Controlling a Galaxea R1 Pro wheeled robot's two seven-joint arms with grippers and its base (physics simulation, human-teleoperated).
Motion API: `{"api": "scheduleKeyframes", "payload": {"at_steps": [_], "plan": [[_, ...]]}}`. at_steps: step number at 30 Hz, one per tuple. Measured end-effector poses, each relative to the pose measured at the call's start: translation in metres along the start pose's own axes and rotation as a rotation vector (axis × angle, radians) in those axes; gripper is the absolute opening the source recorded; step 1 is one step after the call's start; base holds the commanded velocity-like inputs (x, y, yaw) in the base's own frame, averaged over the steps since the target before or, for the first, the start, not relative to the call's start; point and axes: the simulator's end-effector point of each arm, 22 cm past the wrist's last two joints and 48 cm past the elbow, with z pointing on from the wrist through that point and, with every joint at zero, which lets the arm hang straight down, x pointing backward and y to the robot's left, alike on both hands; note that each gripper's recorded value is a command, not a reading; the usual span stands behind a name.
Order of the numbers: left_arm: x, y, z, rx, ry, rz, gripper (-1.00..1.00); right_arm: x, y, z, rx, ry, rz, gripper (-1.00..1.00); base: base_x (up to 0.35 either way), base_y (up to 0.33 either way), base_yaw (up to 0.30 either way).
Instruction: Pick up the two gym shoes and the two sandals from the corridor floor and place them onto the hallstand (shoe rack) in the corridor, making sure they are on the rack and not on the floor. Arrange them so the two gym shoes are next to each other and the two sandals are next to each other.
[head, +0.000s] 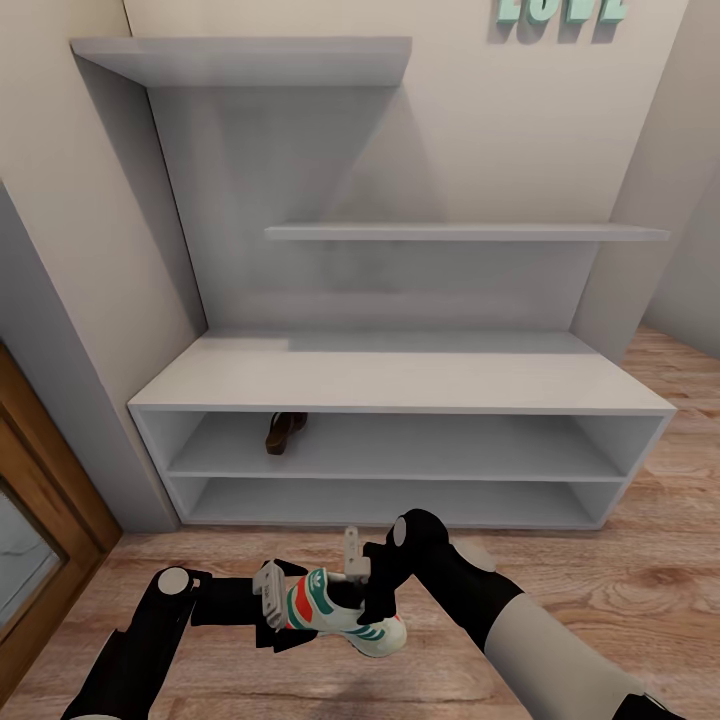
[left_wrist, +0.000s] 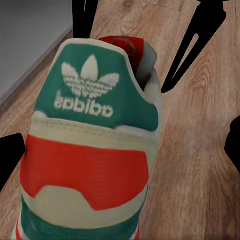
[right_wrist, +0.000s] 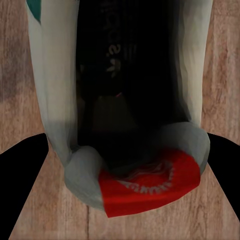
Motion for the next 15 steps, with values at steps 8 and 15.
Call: {"api": "scheduleKeyframes", "payload": {"at_steps": [8, 15], "plan": [[0.0000, -0.0001, 0.0000, 0.000, 0.000, 0.000, 1.00, 0.0000, 0.0001, 0.0000, 0.000, 0.000, 0.000, -1.00, 0.000, 0.000, 0.000], [0.0004, 0.0002, -0.0002, -0.001, 0.001, 0.000, 1.00, -0.0003, 0.0001, -0.0001, -0.001, -0.001, 0.000, -1.00, 0.000, 0.000, 0.000]]}}
